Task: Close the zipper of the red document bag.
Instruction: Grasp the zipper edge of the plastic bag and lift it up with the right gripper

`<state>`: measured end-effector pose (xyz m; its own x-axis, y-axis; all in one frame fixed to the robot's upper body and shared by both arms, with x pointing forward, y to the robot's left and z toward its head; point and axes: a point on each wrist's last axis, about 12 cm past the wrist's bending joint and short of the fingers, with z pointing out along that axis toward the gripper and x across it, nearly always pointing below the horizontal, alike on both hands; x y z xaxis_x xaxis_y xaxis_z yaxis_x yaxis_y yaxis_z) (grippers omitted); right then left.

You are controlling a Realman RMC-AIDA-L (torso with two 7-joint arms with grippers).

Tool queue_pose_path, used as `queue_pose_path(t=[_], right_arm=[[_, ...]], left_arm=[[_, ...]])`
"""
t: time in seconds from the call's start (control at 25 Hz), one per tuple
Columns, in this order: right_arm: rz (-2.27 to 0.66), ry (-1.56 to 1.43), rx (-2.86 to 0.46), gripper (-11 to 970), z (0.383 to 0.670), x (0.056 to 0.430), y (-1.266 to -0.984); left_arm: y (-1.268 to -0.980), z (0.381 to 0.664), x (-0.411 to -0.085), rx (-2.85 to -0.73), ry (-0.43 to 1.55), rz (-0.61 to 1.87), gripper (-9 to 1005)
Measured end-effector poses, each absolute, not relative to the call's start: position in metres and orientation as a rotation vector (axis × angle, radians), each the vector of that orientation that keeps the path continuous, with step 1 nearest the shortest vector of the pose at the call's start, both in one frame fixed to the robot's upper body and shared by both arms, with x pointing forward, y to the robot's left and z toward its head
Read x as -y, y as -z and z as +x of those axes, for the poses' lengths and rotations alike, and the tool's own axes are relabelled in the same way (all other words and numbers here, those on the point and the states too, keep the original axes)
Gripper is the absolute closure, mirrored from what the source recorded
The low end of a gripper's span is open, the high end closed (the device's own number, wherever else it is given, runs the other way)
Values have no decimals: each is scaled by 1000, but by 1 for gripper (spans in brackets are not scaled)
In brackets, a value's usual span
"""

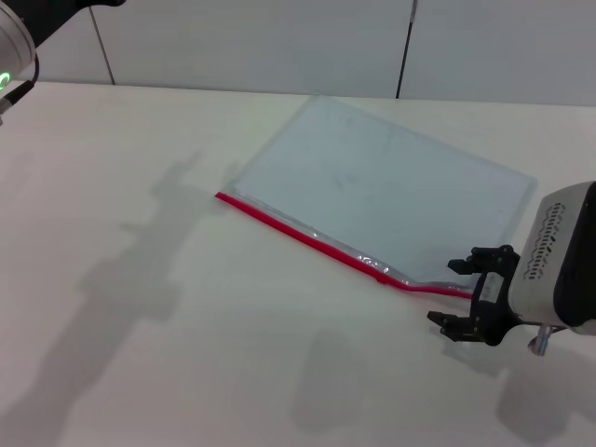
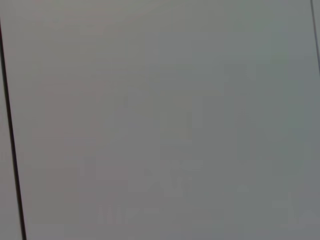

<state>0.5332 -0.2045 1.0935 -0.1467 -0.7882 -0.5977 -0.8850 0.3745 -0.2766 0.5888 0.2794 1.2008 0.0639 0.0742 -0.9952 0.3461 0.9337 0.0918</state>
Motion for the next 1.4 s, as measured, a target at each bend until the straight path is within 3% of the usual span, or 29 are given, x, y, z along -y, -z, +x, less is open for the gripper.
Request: queue_pose_path(t=[1.4], right_arm=[[-1396, 6, -1998, 234, 562, 205, -1089]], left_arm=[[-1206, 588, -275, -1484, 207, 376, 413]])
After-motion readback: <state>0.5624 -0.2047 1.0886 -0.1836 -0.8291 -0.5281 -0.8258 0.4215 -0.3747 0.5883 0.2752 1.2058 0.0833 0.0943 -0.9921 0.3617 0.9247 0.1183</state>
